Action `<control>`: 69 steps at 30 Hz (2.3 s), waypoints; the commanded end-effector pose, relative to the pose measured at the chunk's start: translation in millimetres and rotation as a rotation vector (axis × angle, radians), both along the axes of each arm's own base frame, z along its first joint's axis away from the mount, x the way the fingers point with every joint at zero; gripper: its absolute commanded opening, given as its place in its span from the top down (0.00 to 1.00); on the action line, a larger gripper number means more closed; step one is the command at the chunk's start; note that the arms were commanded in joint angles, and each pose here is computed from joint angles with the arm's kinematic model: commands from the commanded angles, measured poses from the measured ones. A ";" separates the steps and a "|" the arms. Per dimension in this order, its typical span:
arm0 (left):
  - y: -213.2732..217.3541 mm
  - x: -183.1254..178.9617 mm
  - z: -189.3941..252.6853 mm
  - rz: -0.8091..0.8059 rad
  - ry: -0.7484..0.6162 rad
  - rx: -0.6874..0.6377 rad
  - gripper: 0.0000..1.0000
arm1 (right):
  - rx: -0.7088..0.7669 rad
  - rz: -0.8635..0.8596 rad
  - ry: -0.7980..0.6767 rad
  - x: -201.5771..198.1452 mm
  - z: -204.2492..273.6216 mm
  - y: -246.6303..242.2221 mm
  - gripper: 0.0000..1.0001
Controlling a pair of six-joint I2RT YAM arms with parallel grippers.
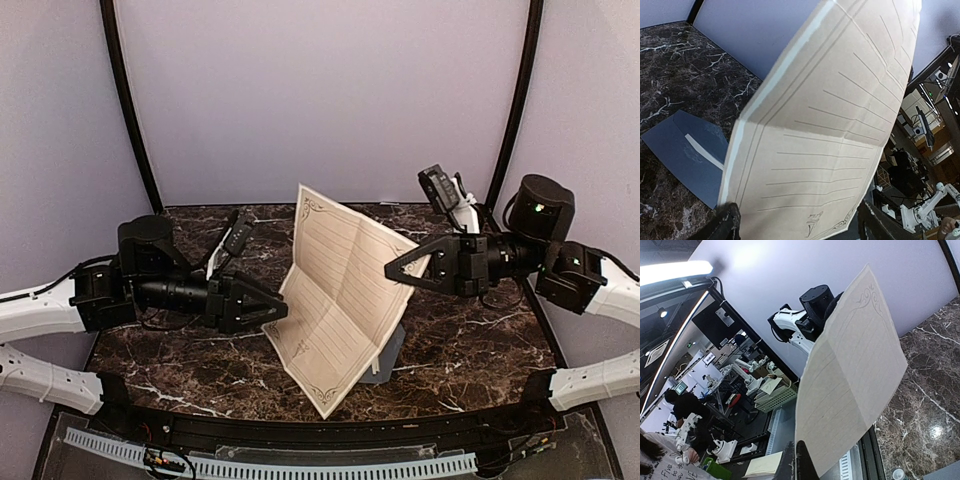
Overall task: Place the letter into the envelope and seal it
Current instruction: Pick up the letter from the center of the board, then fold the letter.
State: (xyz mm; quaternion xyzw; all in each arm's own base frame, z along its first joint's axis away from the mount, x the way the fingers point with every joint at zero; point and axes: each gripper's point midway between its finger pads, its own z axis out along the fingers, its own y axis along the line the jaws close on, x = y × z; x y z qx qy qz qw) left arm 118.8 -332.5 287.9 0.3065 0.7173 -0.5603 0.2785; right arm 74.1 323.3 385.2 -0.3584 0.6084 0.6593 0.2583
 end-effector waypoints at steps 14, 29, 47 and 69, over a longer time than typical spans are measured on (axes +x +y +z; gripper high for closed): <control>3.8 31.8 20.4 0.178 -0.042 0.025 0.14 | 0.080 0.073 -0.030 -23.2 19.5 -12.8 1.00; -6.1 -5.2 28.4 -0.050 -0.024 -0.059 0.46 | 0.048 0.024 -0.026 -15.4 8.1 -11.5 1.00; -1.3 -9.1 16.2 -0.045 0.020 -0.075 0.78 | 0.018 -0.013 -0.017 -7.0 -3.3 -7.1 1.00; -17.8 -1.1 -5.8 -0.049 0.094 -0.051 0.57 | 0.092 0.086 -0.058 -24.9 13.2 -12.3 1.00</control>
